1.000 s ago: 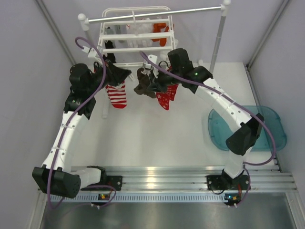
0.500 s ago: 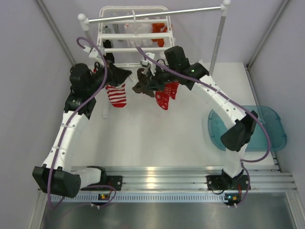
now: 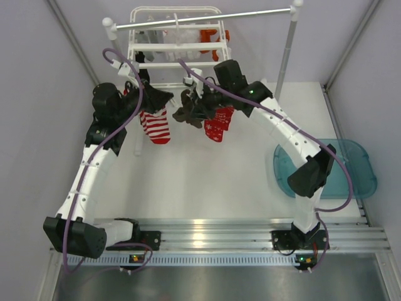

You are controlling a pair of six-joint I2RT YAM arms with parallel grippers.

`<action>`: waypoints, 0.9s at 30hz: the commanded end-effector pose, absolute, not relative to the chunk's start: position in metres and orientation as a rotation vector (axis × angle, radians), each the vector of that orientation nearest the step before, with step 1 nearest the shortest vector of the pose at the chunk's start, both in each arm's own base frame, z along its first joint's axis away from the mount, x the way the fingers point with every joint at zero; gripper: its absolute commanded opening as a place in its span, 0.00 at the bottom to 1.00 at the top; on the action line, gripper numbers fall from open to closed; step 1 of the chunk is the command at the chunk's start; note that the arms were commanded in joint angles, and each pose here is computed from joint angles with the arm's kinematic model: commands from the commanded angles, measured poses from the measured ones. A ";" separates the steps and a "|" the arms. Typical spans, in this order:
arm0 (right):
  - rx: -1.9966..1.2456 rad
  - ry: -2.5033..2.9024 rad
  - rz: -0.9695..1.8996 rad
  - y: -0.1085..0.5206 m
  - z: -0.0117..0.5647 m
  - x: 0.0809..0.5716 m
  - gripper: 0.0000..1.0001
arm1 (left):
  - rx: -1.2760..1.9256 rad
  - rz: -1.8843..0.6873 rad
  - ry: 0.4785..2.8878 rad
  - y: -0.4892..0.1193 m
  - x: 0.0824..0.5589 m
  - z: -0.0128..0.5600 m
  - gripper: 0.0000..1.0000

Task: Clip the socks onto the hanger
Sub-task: Clamp the sock onto the hanger.

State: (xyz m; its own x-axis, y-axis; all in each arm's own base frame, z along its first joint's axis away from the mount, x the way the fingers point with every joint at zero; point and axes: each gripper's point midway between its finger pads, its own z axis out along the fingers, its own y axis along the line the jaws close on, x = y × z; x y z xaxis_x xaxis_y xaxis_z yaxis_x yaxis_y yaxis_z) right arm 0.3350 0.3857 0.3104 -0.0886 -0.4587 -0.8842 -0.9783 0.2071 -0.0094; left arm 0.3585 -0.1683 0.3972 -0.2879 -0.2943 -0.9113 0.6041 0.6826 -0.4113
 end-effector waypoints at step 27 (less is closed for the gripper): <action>-1.357 1.601 0.825 0.405 0.330 0.343 0.00 | 0.373 -0.948 1.643 -0.181 0.349 0.390 0.00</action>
